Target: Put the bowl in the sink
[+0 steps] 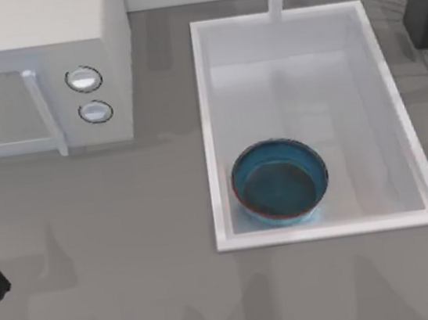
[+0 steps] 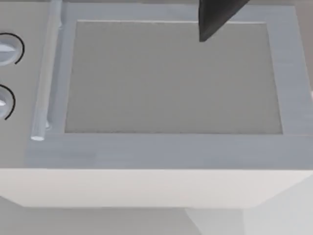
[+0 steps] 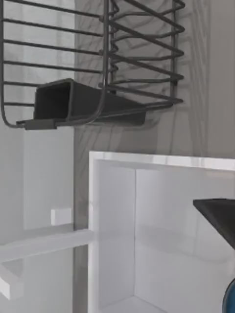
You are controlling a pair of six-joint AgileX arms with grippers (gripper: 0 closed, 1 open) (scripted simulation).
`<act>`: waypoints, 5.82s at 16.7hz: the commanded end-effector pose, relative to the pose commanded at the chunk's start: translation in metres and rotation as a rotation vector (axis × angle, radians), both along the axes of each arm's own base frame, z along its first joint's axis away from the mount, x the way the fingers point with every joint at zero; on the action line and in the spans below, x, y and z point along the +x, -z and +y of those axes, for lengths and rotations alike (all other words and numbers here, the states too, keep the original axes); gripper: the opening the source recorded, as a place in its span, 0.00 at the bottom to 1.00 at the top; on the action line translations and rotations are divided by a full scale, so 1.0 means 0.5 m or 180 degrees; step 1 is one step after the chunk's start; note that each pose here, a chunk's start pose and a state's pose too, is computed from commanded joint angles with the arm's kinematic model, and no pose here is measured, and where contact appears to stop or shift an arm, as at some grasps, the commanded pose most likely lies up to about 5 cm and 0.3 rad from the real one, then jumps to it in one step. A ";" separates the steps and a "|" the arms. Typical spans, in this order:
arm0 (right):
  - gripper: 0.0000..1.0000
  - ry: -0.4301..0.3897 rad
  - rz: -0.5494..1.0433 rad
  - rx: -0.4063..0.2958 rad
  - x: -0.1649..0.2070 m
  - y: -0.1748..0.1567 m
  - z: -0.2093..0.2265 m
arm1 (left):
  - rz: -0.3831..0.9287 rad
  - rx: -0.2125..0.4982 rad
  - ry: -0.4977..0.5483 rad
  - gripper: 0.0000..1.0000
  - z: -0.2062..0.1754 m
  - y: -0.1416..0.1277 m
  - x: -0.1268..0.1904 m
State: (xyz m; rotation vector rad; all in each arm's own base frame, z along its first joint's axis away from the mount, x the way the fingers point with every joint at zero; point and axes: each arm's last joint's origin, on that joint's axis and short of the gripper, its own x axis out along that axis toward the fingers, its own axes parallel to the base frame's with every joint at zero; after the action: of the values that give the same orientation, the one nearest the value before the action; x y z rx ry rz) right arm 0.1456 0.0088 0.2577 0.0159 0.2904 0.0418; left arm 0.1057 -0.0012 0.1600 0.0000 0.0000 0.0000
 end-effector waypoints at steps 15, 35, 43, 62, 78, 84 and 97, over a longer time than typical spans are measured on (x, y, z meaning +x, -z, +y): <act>1.00 -0.0081 0.3549 -0.0052 0.484 0.147 0.243 | 0.0000 0.0000 0.0000 1.00 0.000 0.000 0.000; 1.00 0.0087 0.4068 -0.0117 0.533 0.316 0.346 | 0.0000 0.0000 0.0000 1.00 0.000 0.000 0.000; 1.00 0.0090 0.4076 -0.0119 0.526 0.417 0.345 | 0.0000 0.0000 0.0000 1.00 0.000 0.000 0.000; 0.00 0.0090 0.4076 -0.0119 0.526 0.417 0.345 | 0.0000 0.0000 0.0000 1.00 0.000 0.000 0.000; 0.00 0.0111 0.4128 -0.0138 0.530 0.144 0.346 | 0.0000 0.0000 0.0000 1.00 0.000 0.000 0.000; 0.00 0.0093 0.4076 -0.0117 0.527 0.118 0.345 | 0.0000 0.0000 0.0000 1.00 0.000 0.000 0.000; 0.00 -0.0288 0.1644 -0.0871 0.434 0.125 0.455 | 0.0000 0.0000 0.0000 1.00 0.000 0.000 0.000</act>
State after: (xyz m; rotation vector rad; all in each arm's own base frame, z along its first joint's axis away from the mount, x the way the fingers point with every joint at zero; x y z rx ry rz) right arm 0.3624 0.2362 0.1951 -0.2619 0.8111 0.0876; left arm 0.1057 -0.0012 0.1600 0.0000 0.0000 0.0000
